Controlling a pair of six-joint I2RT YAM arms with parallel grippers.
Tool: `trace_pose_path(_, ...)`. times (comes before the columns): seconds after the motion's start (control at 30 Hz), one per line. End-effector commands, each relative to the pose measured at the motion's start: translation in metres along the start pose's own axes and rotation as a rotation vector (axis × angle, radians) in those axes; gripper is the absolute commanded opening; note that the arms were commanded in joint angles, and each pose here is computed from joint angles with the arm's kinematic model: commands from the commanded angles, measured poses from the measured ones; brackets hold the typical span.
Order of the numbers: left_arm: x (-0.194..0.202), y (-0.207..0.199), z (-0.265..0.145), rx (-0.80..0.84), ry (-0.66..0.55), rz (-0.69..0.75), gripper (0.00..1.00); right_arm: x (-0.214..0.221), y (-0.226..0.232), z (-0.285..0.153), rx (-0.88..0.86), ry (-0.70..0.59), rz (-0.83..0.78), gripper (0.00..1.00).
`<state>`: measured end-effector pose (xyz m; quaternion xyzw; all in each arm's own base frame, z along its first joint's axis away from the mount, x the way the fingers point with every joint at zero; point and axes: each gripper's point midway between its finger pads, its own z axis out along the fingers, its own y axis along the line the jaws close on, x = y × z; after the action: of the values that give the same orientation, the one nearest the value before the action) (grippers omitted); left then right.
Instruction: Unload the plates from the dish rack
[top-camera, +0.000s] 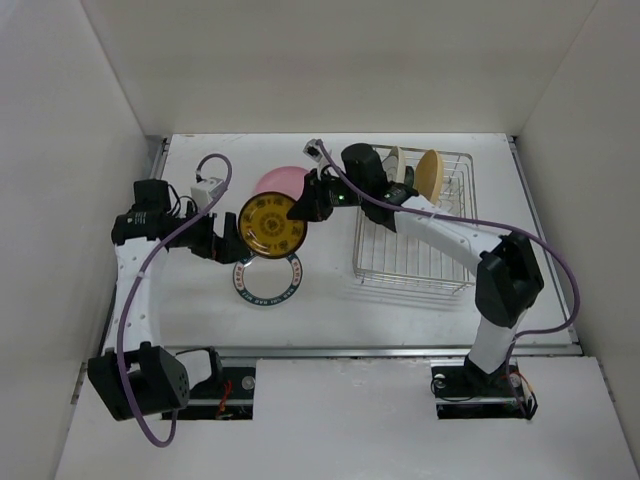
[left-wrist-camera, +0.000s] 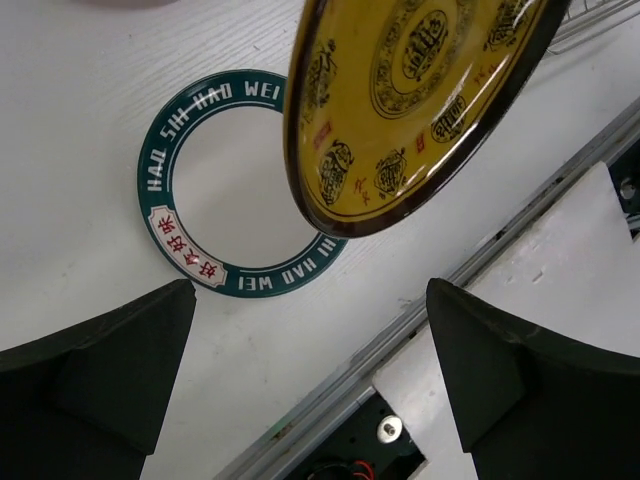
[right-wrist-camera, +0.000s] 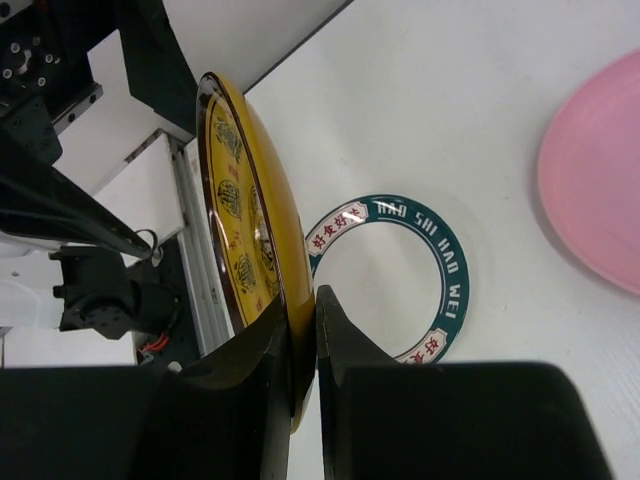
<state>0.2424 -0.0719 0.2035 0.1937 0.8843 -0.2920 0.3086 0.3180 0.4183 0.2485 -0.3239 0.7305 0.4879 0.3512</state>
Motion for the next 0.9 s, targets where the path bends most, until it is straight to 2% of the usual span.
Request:
trace_pose_path(0.0, -0.009, -0.008, -0.013, -0.004, -0.041, 0.13, 1.0, -0.038, 0.032, -0.011, -0.083, -0.112, -0.108, 0.0)
trace_pose_path(0.17, -0.032, 0.003, -0.004, -0.01, -0.1, 0.046, 1.0, -0.017, 0.039, 0.006, -0.198, -0.043, -0.082, 0.0)
trace_pose_path(0.27, -0.039, 0.017, 0.002, -0.043, -0.106, -0.005, 0.97, -0.016, 0.044, 0.013, -0.234, -0.052, -0.068, 0.0)
trace_pose_path(0.4, -0.052, 0.013, 0.008, -0.028, -0.125, -0.034, 0.77, -0.005, 0.043, 0.026, -0.245, -0.027, -0.05, 0.0)
trace_pose_path(0.43, -0.05, 0.011, 0.012, -0.018, -0.113, -0.05, 0.66, -0.002, 0.04, 0.029, -0.243, -0.019, -0.033, 0.0)
trace_pose_path(0.53, -0.051, 0.006, 0.018, 0.001, -0.103, -0.049, 0.44, -0.006, 0.042, 0.028, -0.245, -0.027, -0.04, 0.0)
trace_pose_path(0.57, -0.051, 0.006, 0.018, 0.001, -0.103, -0.061, 0.26, -0.006, 0.042, 0.028, -0.245, -0.027, -0.04, 0.0)
trace_pose_path(0.63, -0.046, 0.012, 0.021, -0.018, -0.076, -0.094, 0.06, -0.003, 0.039, 0.029, -0.233, -0.025, -0.034, 0.0)
trace_pose_path(0.67, -0.049, 0.014, 0.019, -0.035, -0.082, -0.086, 0.0, -0.003, 0.039, 0.029, -0.233, -0.025, -0.034, 0.0)
trace_pose_path(0.87, -0.044, 0.022, 0.012, -0.117, -0.045, -0.128, 0.0, -0.009, 0.036, 0.029, -0.201, -0.046, -0.028, 0.0)
